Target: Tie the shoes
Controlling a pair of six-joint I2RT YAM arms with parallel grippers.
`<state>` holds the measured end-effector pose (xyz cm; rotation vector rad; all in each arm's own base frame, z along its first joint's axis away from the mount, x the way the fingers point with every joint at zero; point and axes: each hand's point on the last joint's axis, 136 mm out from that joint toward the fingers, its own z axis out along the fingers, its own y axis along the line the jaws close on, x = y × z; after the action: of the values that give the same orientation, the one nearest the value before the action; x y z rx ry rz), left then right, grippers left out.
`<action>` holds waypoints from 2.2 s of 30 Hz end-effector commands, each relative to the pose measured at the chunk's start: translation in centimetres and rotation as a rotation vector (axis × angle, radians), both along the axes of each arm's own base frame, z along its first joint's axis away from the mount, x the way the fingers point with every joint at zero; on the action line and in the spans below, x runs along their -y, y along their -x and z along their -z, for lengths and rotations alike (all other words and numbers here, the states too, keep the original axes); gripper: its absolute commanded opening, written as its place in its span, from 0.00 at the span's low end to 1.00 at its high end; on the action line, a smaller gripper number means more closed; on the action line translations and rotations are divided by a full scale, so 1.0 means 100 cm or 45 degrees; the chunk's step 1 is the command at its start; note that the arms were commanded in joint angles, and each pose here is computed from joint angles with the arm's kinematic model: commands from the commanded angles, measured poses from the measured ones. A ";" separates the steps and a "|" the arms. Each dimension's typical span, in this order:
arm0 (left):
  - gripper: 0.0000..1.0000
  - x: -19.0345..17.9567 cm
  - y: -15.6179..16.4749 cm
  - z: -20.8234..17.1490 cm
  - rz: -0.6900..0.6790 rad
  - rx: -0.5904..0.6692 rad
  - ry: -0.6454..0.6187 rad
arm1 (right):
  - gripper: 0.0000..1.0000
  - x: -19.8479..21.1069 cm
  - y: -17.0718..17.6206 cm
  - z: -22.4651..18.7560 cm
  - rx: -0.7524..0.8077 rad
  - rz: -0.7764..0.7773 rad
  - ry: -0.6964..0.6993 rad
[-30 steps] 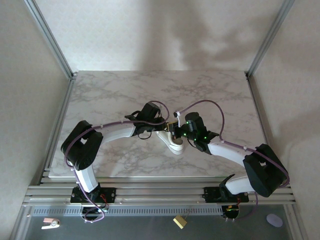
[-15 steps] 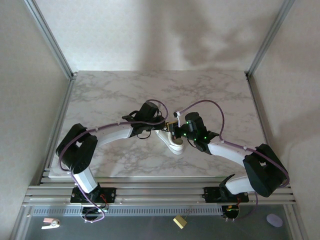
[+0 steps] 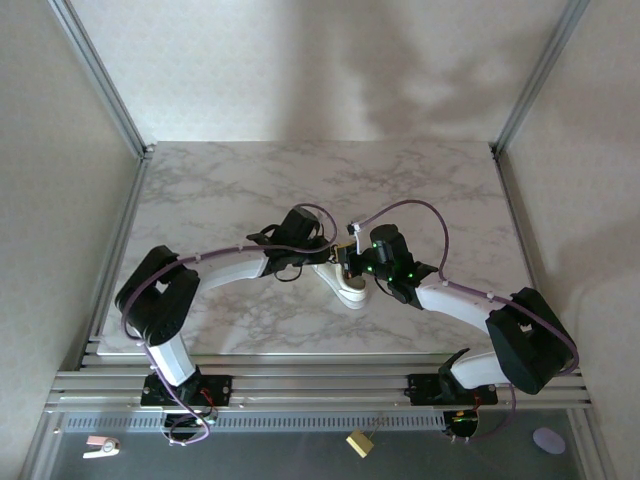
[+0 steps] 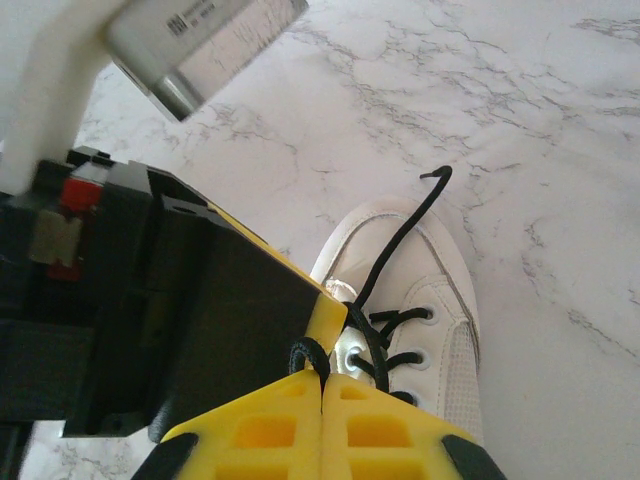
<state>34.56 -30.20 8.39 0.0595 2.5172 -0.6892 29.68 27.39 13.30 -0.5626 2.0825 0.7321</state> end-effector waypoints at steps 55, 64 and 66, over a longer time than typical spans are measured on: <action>0.00 -0.005 0.026 -0.063 0.284 0.263 0.365 | 0.00 0.026 -0.016 0.005 0.009 0.206 0.119; 0.00 -0.006 0.061 -0.040 0.534 0.282 0.323 | 0.00 0.022 -0.021 -0.001 0.007 0.185 0.121; 0.00 -0.009 0.063 -0.027 0.555 0.261 0.265 | 0.00 0.019 -0.021 -0.006 0.020 0.162 0.112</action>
<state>29.08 -29.38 11.83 0.4653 2.2531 -1.0707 31.16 25.11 12.63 -0.4700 2.1475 0.5541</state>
